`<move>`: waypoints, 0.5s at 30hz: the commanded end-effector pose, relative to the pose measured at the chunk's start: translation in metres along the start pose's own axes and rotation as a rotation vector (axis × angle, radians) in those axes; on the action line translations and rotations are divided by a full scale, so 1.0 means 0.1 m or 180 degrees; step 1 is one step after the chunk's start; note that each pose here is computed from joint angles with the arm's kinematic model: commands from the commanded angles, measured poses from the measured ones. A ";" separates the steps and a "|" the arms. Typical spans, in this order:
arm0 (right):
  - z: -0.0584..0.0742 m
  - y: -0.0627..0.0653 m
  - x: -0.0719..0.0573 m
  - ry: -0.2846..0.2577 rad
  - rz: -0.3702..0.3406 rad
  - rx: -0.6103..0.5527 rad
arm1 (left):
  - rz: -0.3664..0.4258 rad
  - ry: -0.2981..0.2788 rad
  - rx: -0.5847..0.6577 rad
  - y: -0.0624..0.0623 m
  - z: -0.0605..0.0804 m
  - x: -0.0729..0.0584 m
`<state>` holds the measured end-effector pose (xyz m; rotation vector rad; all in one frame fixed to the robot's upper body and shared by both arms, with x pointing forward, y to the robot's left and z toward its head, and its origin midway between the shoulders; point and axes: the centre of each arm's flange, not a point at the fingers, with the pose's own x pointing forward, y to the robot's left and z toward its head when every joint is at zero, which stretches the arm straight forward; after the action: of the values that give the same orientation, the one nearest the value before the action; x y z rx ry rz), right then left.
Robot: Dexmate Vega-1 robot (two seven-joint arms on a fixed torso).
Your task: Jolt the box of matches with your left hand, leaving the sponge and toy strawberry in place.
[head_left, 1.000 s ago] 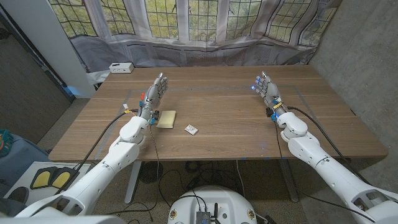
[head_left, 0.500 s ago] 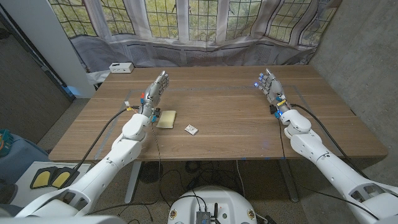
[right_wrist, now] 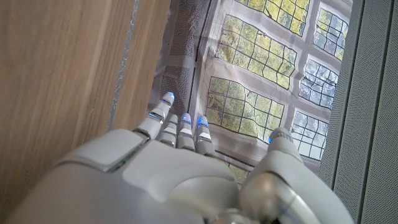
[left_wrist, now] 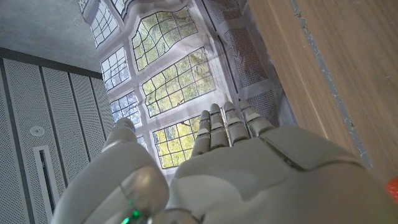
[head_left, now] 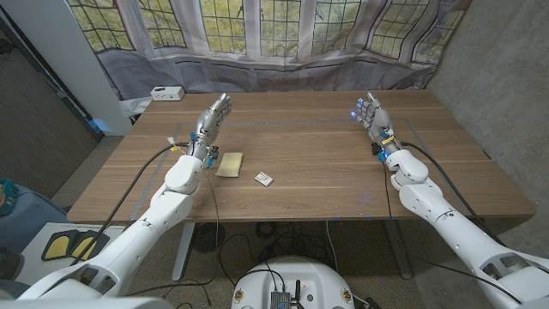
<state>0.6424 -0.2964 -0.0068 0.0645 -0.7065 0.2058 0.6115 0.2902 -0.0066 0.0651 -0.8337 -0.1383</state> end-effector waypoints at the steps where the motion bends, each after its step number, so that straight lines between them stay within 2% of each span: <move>1: 0.10 0.12 -0.06 -0.0064 -0.0023 -0.0034 | 0.0038 -0.0091 0.0122 0.03 0.16 -0.14; 7: 0.12 0.15 -0.07 -0.0096 -0.0043 -0.0066 | 0.0042 -0.0195 0.0269 0.03 0.25 -0.13; 15: 0.11 0.19 -0.10 -0.0087 -0.0095 -0.0063 | 0.0011 -0.0294 0.0314 0.00 0.28 -0.15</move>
<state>0.6294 -0.2860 -0.0040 0.0579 -0.7292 0.1890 0.5902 0.2939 -0.0014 0.1177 -0.8885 -0.1037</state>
